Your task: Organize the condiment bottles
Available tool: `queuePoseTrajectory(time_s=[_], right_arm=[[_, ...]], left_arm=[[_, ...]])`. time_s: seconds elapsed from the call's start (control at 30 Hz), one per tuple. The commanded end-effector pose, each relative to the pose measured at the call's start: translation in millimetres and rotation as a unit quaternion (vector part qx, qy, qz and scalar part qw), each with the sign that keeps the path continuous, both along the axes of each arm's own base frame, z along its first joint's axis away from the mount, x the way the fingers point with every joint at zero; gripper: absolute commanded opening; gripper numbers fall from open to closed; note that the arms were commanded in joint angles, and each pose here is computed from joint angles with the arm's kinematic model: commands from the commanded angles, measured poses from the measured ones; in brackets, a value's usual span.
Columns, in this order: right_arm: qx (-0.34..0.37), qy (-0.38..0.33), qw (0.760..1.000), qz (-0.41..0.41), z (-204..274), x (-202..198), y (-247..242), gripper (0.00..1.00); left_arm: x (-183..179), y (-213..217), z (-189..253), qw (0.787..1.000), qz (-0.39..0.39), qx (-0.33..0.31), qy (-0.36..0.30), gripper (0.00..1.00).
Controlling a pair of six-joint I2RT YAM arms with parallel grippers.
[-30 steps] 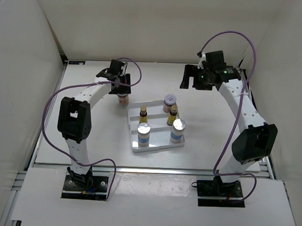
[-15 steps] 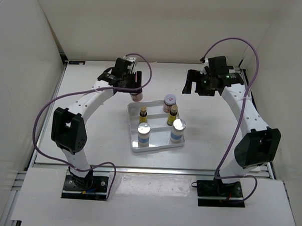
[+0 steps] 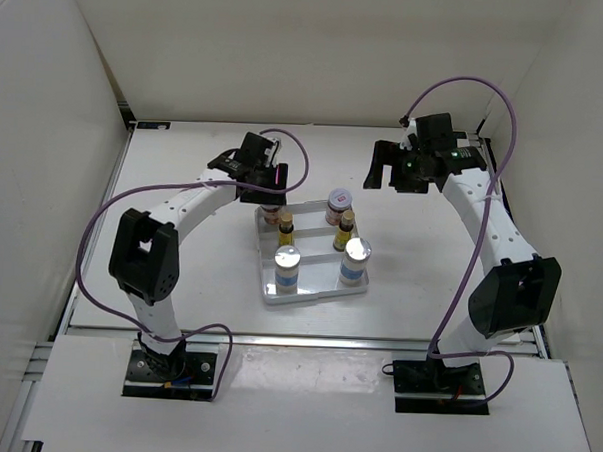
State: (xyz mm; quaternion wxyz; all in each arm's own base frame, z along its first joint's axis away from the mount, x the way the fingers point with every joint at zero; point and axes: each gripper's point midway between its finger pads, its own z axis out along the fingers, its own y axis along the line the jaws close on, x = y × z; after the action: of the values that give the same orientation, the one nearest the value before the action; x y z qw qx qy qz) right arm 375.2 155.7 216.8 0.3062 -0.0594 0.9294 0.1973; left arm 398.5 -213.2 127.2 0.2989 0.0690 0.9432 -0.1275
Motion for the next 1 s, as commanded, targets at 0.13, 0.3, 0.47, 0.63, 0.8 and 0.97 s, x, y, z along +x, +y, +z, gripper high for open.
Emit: queuePoseTrajectory(time_s=[0.13, 0.3, 0.47, 0.63, 0.8, 0.97], right_arm=[[0.016, -0.015, 1.0, -0.002, 12.6, -2.4, 1.7, 1.0], [0.018, -0.009, 1.0, -0.006, 11.5, -4.3, 1.6, 1.0], [0.02, -0.01, 1.0, -0.016, 16.8, -5.3, -0.1, 1.0], [0.014, -0.007, 1.0, -0.02, 15.2, -6.3, -2.2, 1.0], [0.006, -0.022, 0.999, -0.031, 22.9, -10.1, -9.1, 1.0], [0.014, -0.032, 0.999, -0.033, 19.1, -24.3, -11.8, 1.0]], left_arm=[[10.7, -4.6, 8.2, 1.0, 0.008, -0.008, -0.028, 0.67], [11.2, -8.9, 8.0, 1.0, 0.007, -0.017, -0.023, 0.79], [18.0, -6.9, 29.4, 0.999, 0.015, -0.015, -0.041, 1.0], [32.8, 12.3, 66.0, 0.996, 0.04, -0.008, -0.081, 1.0], [40.5, 92.8, 131.8, 0.98, 0.126, 0.016, -0.152, 1.0], [11.3, 169.2, 168.1, 0.947, 0.184, 0.076, -0.251, 1.0]])
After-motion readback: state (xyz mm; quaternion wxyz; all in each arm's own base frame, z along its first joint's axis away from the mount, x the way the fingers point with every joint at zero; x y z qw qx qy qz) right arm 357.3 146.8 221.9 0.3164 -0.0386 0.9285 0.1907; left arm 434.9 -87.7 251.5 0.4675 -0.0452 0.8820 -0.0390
